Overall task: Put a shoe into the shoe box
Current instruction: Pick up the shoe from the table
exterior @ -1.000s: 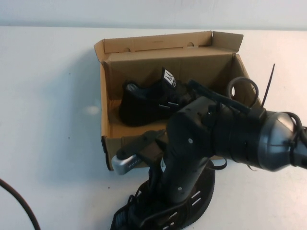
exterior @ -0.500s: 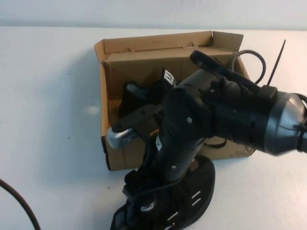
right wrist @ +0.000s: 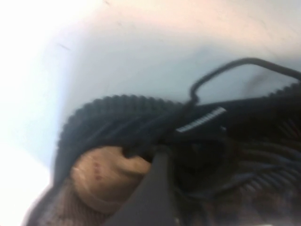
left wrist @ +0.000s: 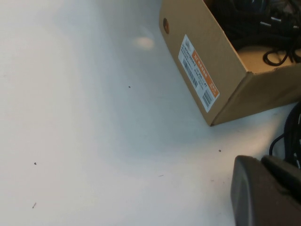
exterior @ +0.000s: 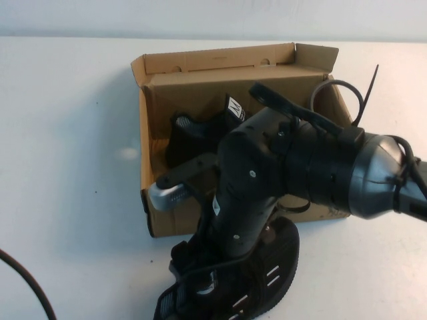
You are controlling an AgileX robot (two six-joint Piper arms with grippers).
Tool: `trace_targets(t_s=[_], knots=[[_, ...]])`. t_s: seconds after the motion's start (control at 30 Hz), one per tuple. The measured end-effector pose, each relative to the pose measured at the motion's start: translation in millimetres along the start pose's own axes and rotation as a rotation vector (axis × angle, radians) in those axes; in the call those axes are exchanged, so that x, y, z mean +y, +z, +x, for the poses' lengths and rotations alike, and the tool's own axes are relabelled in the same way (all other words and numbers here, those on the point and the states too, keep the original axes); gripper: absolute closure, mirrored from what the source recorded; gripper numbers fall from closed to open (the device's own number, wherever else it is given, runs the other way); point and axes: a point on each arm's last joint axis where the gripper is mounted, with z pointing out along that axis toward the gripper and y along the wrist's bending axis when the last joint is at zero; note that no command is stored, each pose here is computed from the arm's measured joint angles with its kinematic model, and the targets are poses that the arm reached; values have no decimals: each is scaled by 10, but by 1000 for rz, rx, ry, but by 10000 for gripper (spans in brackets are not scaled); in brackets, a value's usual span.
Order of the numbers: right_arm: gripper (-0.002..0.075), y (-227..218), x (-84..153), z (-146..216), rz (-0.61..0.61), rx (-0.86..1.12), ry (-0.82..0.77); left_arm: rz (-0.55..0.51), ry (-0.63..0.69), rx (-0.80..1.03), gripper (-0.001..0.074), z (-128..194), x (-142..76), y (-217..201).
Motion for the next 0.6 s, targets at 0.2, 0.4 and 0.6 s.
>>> trace_targets(t_s=[0.2,0.4,0.6], knots=[[78,-15,-75,55,84,66,-28,0,0,0,736,0,0,0],[80,-99,-88,69,102,57,-39,0,0,0,734,0,0,0],[80,-208,-12,39,30,9,1,0,2,0,735,0,0,0]])
